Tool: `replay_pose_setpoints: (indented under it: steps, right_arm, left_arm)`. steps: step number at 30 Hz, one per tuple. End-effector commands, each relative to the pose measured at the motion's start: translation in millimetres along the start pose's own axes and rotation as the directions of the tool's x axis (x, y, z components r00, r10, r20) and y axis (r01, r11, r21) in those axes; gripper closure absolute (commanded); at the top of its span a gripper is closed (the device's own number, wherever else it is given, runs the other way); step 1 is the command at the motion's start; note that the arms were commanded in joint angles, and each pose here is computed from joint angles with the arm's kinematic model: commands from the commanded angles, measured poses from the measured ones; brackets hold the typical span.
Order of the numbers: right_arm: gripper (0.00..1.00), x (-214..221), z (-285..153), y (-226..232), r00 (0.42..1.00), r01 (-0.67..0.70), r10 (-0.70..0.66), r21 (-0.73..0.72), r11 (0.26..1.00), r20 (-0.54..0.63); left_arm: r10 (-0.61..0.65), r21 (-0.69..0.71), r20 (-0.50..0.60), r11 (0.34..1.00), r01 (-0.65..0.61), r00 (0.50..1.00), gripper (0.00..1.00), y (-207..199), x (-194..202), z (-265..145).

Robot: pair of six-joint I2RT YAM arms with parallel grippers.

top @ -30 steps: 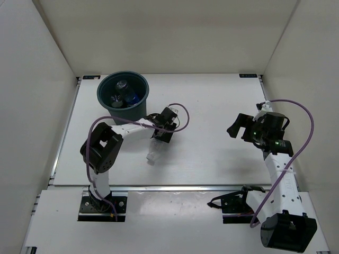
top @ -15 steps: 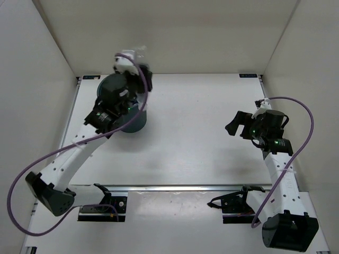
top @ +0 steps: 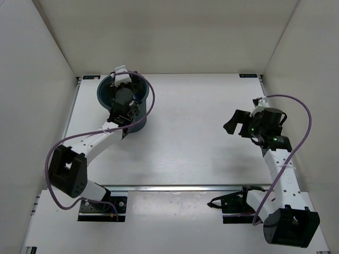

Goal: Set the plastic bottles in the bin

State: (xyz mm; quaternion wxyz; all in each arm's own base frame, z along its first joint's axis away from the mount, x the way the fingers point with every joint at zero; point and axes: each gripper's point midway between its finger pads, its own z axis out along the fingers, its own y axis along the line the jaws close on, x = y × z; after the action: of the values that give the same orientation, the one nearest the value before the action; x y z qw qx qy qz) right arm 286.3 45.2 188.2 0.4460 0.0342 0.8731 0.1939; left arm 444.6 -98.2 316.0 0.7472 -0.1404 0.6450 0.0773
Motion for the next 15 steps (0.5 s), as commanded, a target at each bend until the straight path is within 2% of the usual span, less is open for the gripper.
replay_pose_setpoints:
  steps: [1,2,5,6,7,8,9,10,12,13,14,15]
  right_arm:
    - [0.01,-22,-9,7,0.997,0.039,-0.037,-0.016,0.999,0.074]
    - [0.01,-22,-9,5,0.996,0.036,-0.036,-0.006,0.999,0.076]
    - [0.01,-22,-11,4,0.997,0.018,-0.019,0.010,1.000,0.073]
    - [0.01,-20,-11,4,0.998,0.014,-0.014,0.013,1.000,0.060]
    - [0.00,-23,-10,1,0.998,0.007,-0.009,0.040,0.999,0.056]
    - [0.01,-24,-11,-2,0.999,0.006,-0.009,0.067,0.998,0.049]
    - [0.01,-22,-11,-5,0.999,0.002,-0.005,0.088,0.996,0.034]
    - [0.01,-19,-10,-8,1.000,0.014,-0.016,0.114,0.993,0.018]
    - [0.01,-19,-10,-15,1.000,0.006,-0.009,0.164,0.986,0.014]
    - [0.01,-18,-11,-15,1.000,0.014,-0.016,0.157,0.987,0.008]
    - [0.01,-18,-11,-16,1.000,0.013,-0.013,0.153,0.988,-0.003]
    - [0.01,-18,-12,-18,1.000,-0.001,0.003,0.147,0.989,-0.014]
  left_arm:
    - [-0.142,-0.073,0.104,0.986,0.150,0.984,0.04,22,-58,0]
    - [-0.143,-0.067,0.095,0.986,0.150,0.985,0.01,21,-61,-2]
    - [-0.116,0.003,0.015,0.993,0.116,0.993,0.02,14,-67,-16]
    - [-0.163,0.015,0.015,0.987,0.163,0.986,0.01,17,-81,-22]
    - [-0.129,0.043,-0.059,0.990,0.131,0.990,0.01,16,-75,-26]
    - [-0.160,0.097,-0.129,0.980,0.173,0.979,0.01,14,-78,-33]
    - [-0.214,0.088,-0.174,0.969,0.232,0.961,0.01,26,-78,-37]
    - [-0.217,0.134,-0.287,0.955,0.264,0.933,0.02,22,-60,-50]
    - [-0.154,0.146,-0.464,0.958,0.247,0.872,0.01,41,-22,-82]
    - [-0.142,0.125,-0.506,0.964,0.235,0.851,0.01,47,-10,-93]
    - [-0.088,0.086,-0.573,0.982,0.167,0.815,0.01,64,12,-112]
    - [-0.082,0.062,-0.594,0.987,0.147,0.801,0.01,74,20,-124]
